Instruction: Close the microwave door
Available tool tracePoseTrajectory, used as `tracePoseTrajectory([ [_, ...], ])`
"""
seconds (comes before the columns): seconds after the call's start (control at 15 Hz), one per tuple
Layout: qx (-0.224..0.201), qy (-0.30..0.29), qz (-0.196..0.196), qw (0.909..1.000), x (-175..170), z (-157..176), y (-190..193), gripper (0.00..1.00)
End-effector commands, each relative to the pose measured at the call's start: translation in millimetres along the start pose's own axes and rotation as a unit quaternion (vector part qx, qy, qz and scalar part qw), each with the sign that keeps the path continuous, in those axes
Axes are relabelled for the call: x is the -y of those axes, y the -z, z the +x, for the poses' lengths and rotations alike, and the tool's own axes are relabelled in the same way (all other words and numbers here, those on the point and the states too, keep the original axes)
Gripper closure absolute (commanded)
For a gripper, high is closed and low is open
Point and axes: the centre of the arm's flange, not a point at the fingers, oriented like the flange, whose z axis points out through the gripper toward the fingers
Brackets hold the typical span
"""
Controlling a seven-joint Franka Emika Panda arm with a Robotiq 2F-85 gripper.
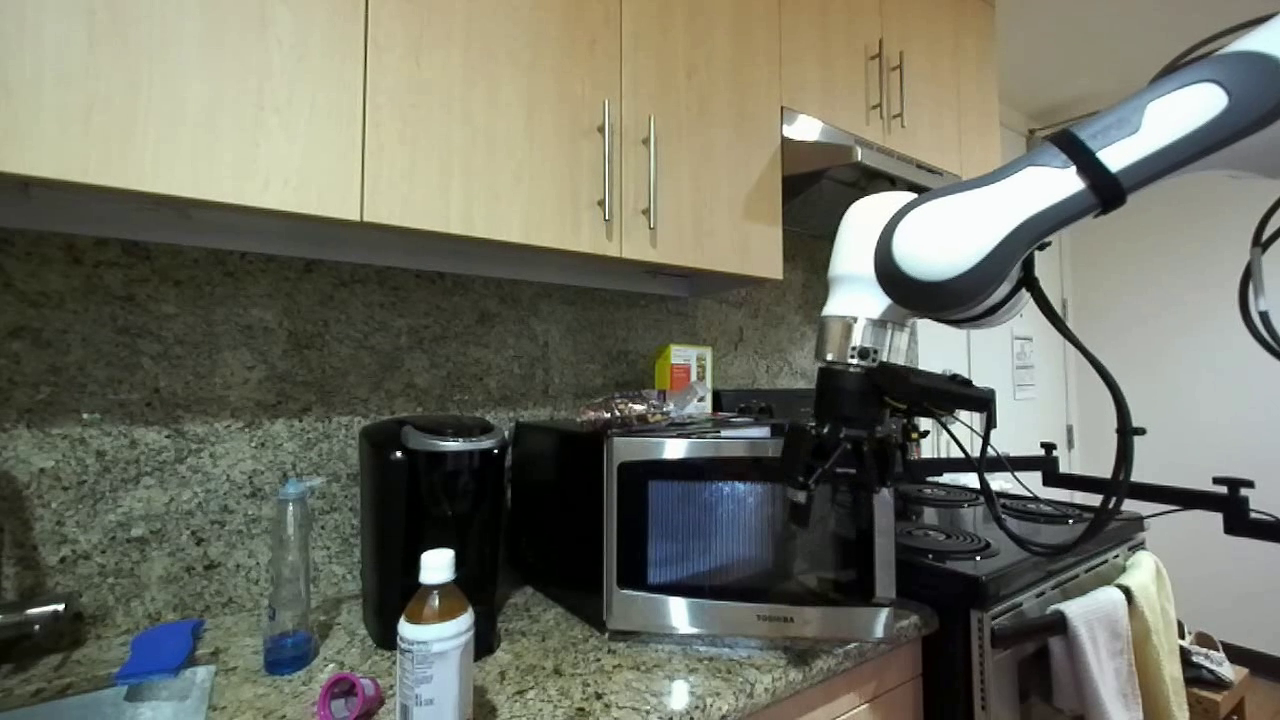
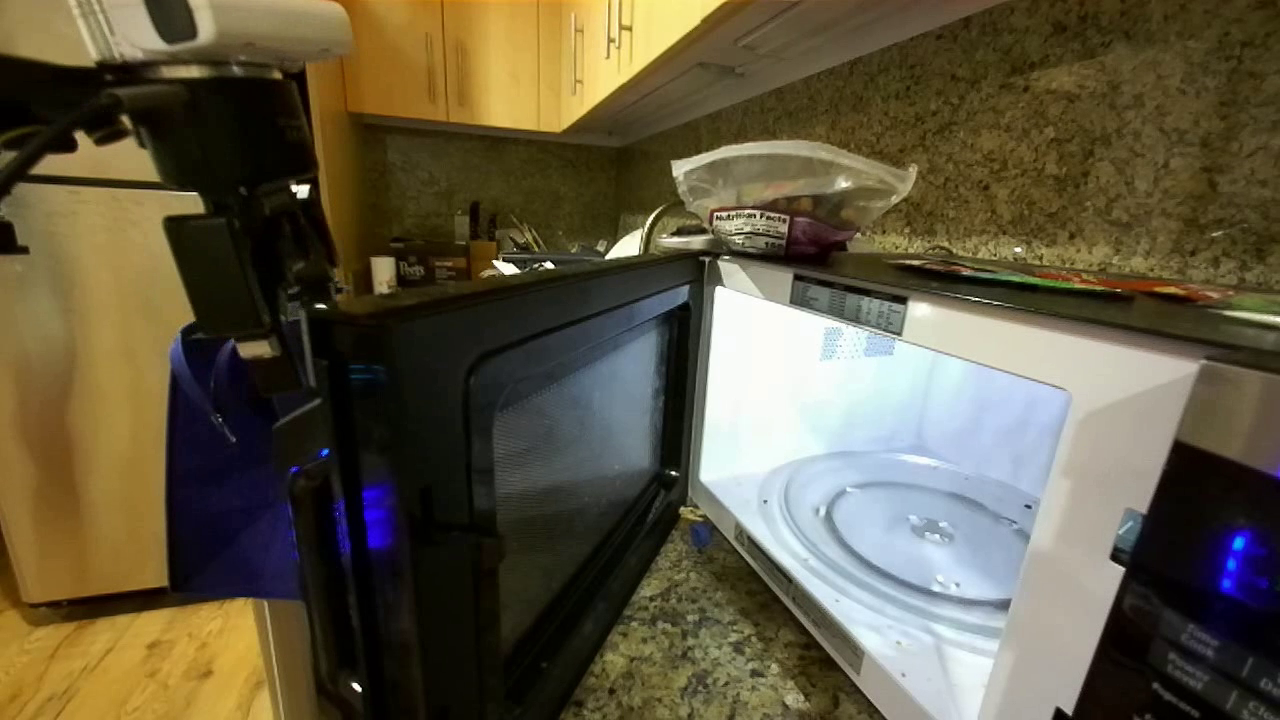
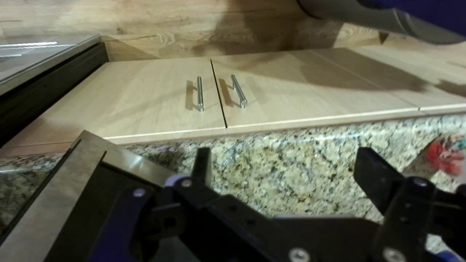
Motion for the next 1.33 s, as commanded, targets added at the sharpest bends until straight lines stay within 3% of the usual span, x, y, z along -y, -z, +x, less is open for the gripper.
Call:
tracePoseTrajectory([
  [0.0,-0.065,-0.074,-0.018,0.9950,-14,12,-2,0.00],
  [0.4,-0.181,-0.159,-0.066,0.9682,-27,27,-8,0.00],
  [0.6,-0.236,-0.191,-0.106,0.9469,-32,31,-16,0.00],
  [1.0,-0.346,-0.231,-0.170,0.8932,-41,39,-31,0.00],
  [1.27,-0.385,-0.225,-0.187,0.8752,-45,44,-42,0.00],
])
